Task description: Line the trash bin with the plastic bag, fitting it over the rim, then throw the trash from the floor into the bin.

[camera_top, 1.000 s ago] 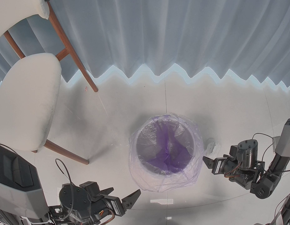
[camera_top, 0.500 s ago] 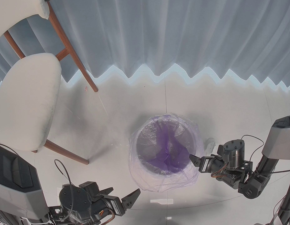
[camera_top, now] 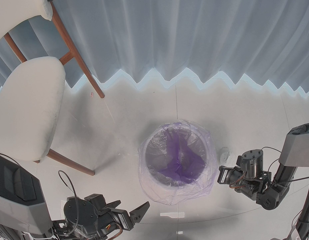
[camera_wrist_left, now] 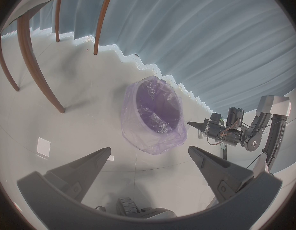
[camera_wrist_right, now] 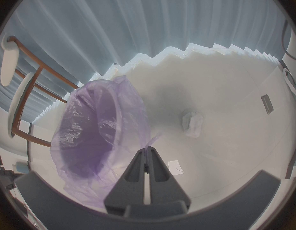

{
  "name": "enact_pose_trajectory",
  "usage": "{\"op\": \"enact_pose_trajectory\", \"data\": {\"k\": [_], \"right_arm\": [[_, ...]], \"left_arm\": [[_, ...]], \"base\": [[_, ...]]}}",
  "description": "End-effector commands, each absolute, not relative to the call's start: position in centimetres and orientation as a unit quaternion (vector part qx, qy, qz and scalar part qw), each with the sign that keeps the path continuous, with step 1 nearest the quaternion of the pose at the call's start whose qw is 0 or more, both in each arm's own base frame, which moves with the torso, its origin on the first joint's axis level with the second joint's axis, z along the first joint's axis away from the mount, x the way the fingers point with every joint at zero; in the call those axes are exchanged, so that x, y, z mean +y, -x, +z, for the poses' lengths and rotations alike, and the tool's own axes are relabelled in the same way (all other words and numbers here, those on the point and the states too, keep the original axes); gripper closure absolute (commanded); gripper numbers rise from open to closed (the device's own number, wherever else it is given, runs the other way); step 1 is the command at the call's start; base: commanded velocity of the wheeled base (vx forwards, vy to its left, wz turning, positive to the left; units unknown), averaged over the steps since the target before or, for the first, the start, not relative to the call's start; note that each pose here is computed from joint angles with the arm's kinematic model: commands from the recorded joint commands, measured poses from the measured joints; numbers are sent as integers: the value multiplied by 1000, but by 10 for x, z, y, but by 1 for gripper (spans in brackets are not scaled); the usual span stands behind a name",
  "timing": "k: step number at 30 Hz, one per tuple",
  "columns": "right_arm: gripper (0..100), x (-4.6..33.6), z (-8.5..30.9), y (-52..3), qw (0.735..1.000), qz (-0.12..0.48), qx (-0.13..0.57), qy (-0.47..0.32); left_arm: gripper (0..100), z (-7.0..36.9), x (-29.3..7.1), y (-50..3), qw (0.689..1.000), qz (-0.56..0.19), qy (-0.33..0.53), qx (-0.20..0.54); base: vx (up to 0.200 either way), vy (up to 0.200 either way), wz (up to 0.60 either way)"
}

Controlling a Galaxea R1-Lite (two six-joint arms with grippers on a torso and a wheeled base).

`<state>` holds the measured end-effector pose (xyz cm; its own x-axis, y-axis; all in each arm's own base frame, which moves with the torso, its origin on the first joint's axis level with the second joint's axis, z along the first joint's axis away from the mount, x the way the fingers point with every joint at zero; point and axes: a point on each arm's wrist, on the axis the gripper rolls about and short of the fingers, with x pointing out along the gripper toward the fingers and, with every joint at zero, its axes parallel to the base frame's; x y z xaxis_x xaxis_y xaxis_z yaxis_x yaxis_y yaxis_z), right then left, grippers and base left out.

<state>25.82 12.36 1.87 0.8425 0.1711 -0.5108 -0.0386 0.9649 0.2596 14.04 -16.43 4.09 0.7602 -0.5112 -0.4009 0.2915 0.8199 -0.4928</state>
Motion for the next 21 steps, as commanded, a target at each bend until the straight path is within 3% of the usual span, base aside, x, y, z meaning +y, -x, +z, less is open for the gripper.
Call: {"op": "enact_pose_trajectory", "data": {"k": [1,7,11,17,18,21], "right_arm": [[100,112,6,-252,944,35,305,-118],[100,113,-44,-254,932,21,346,-106],[100,112,-73,-253,937,30,337,-88],[100,111,-88,-251,937,36,342,-67],[0,112,-88,-252,937,36,340,-68],[0,112,-80,-253,940,36,330,-79]], "left_arm": [[0,38,-162,-138,915,-216,199,275],[0,38,-162,-138,915,-217,198,276],[0,39,-163,-137,915,-219,200,274],[0,40,-163,-136,916,-211,208,271],[0,40,-163,-136,915,-211,209,272],[0,40,-163,-136,915,-211,209,272]], "base": [[0,0,0],[0,0,0],[0,0,0],[0,0,0],[0,0,0],[0,0,0]]}}
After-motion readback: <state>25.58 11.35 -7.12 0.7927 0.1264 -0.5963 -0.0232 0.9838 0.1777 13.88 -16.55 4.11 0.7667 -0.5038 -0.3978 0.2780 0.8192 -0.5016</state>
